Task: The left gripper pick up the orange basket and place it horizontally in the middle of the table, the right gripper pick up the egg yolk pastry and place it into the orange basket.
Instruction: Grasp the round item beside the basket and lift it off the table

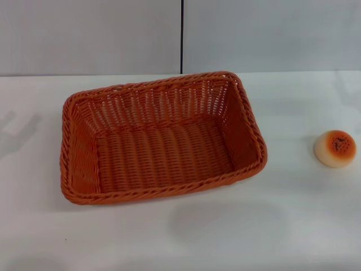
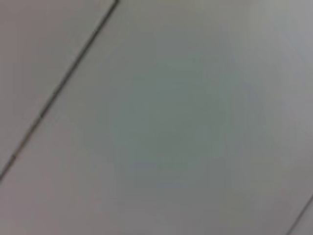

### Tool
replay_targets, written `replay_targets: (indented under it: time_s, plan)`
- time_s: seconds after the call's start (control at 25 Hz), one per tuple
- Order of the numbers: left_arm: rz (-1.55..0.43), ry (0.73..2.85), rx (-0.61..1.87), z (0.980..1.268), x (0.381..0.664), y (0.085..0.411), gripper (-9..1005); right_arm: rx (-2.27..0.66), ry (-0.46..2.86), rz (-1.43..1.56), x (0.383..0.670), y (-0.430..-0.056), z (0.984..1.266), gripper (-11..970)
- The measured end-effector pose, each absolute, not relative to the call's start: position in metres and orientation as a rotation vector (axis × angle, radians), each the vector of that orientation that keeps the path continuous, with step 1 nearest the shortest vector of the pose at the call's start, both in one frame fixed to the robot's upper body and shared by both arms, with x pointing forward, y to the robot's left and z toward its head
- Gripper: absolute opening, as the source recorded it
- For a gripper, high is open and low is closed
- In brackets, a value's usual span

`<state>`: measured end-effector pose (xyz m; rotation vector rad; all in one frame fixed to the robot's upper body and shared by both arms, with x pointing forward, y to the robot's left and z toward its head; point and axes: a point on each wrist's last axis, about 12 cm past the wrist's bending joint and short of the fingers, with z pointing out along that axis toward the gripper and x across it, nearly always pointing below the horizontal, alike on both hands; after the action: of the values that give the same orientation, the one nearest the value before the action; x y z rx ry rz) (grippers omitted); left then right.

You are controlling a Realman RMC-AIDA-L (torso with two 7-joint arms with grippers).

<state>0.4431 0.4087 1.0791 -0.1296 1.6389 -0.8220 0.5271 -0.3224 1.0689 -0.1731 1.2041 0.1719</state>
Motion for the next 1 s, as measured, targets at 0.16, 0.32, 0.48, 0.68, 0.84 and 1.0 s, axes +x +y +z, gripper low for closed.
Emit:
replay_targets:
  time_s: [0.16, 0.32, 0.48, 0.68, 0.84, 1.0]
  plan:
    - [-0.724, 1.561, -0.135, 1.056, 0.433, 0.403, 812, -0.229, 1.279, 0.207, 0.538, -0.331, 1.072, 625]
    - [-0.696, 1.559, -0.116, 1.049, 0.432, 0.397, 812, -0.265, 1.339, 0.294, 0.547, -0.338, 1.080, 625]
    - [-0.662, 1.561, -0.096, 1.040, 0.432, 0.389, 812, -0.262, 1.393, 0.370, 0.551, -0.350, 1.092, 624]
    - [-0.665, 1.545, -0.112, 1.034, 0.436, 0.380, 811, -0.337, 1.610, 0.487, 0.555, -0.368, 1.117, 624]
    - [-0.670, 1.539, -0.122, 1.034, 0.437, 0.379, 811, -0.338, 1.858, 0.528, 0.556, -0.376, 1.132, 624]
    - [-0.671, 1.538, -0.128, 1.034, 0.438, 0.378, 810, -0.289, 2.128, 0.519, 0.556, -0.383, 1.146, 624]
